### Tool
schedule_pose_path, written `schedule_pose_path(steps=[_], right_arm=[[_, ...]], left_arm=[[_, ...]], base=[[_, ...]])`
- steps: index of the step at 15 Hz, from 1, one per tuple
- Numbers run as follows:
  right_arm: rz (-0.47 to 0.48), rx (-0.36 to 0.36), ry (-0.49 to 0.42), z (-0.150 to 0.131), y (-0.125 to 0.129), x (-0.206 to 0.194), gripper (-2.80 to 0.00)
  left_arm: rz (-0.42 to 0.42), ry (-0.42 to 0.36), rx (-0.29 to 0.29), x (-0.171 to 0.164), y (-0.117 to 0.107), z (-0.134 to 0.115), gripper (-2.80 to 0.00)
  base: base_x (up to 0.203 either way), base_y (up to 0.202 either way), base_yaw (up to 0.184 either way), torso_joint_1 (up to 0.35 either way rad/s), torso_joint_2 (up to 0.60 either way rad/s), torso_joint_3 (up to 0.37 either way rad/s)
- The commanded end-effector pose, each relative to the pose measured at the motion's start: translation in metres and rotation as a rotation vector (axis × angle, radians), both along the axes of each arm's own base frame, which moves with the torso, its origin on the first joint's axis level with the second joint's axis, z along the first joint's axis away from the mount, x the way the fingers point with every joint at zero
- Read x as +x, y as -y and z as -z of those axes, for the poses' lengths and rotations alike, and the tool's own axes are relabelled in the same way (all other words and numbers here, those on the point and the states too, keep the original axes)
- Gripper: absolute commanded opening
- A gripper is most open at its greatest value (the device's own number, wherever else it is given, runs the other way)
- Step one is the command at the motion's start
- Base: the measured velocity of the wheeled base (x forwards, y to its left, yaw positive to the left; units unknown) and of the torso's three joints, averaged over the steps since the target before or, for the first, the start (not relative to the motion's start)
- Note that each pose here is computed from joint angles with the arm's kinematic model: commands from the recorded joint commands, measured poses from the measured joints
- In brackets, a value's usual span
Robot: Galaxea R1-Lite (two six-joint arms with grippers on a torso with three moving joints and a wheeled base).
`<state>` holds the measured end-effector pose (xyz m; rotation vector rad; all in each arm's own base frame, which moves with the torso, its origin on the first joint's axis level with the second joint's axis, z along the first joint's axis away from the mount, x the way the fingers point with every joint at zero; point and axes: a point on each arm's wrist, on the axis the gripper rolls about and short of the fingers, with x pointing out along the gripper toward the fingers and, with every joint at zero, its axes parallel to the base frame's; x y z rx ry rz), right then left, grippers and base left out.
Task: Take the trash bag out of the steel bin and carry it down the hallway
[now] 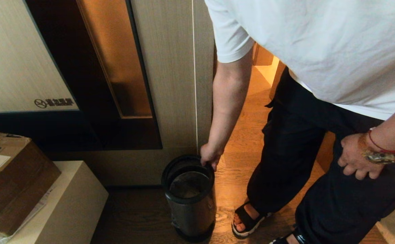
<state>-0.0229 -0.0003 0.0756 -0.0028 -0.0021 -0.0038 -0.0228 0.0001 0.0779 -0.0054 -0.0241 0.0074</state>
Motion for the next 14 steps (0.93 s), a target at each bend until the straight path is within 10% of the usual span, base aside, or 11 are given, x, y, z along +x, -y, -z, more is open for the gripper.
schedule_pose_path(steps=[1,14], right_arm=[[-0.001,0.0,-0.001,0.0,0.0,0.0001,-2.8],[-0.001,0.0,-0.001,0.0,0.0,0.0001,-2.8]], left_arm=[[0.0,-0.012,0.001,0.0009,0.0,0.0033,-2.8],[0.0,-0.01,0.0,0.0008,0.0,0.0029,-2.8]], base=[[0.0,0.0,0.0,0.0,0.0,0.0],[0.0,0.0,0.0,0.0,0.0,0.0]])
